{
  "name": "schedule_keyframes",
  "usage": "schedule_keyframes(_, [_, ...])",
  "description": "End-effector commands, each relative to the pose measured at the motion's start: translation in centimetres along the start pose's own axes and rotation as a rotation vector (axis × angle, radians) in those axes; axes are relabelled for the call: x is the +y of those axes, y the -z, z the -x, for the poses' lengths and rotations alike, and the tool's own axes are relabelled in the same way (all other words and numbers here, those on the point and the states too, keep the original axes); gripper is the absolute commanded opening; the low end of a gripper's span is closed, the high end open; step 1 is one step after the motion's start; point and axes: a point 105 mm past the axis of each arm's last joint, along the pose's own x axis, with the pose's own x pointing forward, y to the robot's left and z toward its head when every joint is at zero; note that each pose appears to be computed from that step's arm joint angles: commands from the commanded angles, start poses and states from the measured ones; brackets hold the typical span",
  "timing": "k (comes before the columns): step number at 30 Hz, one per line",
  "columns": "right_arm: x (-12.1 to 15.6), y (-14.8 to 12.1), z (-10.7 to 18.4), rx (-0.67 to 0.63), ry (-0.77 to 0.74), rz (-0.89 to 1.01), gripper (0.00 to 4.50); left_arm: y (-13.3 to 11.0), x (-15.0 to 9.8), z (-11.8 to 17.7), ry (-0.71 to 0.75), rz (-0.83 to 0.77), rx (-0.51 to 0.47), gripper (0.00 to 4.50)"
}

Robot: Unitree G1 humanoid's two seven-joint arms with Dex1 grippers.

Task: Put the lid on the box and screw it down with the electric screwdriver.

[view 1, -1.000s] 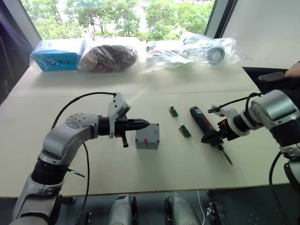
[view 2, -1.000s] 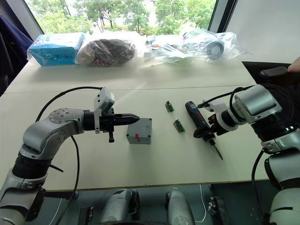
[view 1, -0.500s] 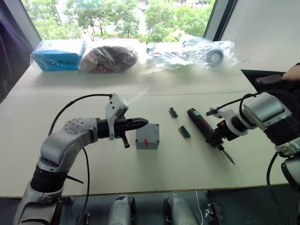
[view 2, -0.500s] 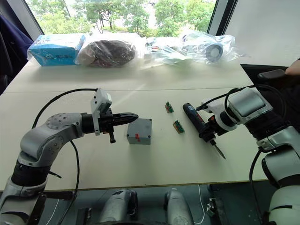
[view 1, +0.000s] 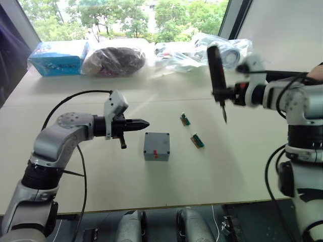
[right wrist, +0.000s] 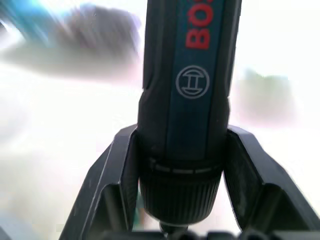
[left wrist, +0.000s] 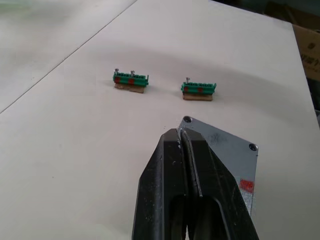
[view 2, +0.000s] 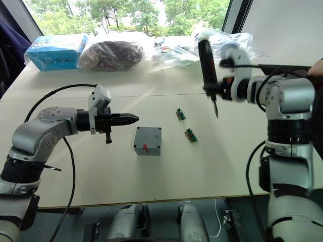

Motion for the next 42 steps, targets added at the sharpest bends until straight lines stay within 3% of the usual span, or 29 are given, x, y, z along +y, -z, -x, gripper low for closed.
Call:
schedule_keyframes(1, [4.5,-2.6,1.8,-0.252,-0.134,-0.021,1.82,-0.8,0.0,-0.3,0.034,-0.042,0.009,0.0])
schedule_keyframes(6, [9.3,3.1,2.0,-0.299,-0.149,-0.004,1.82,-0.2,-0.5,-1.5,0.083,-0.073,0.072,0.0])
schedule_keyframes(10, [10.9,5.7,1.7,-0.292,-0.132,-0.024,1.82,0.0,-0.9,-2.4,0.12,-0.098,0.092,0.0])
schedule_keyframes(17, [11.8,6.9,1.0,-0.301,-0.118,0.006,1.82,1.9,-1.0,-3.5,0.133,-0.168,0.18,0.0])
schedule_keyframes(42, [12.0,11.3,0.5,-0.23,-0.075,0.024,1.82,2.5,-1.3,-3.5,0.135,-0.125,0.171,0.0])
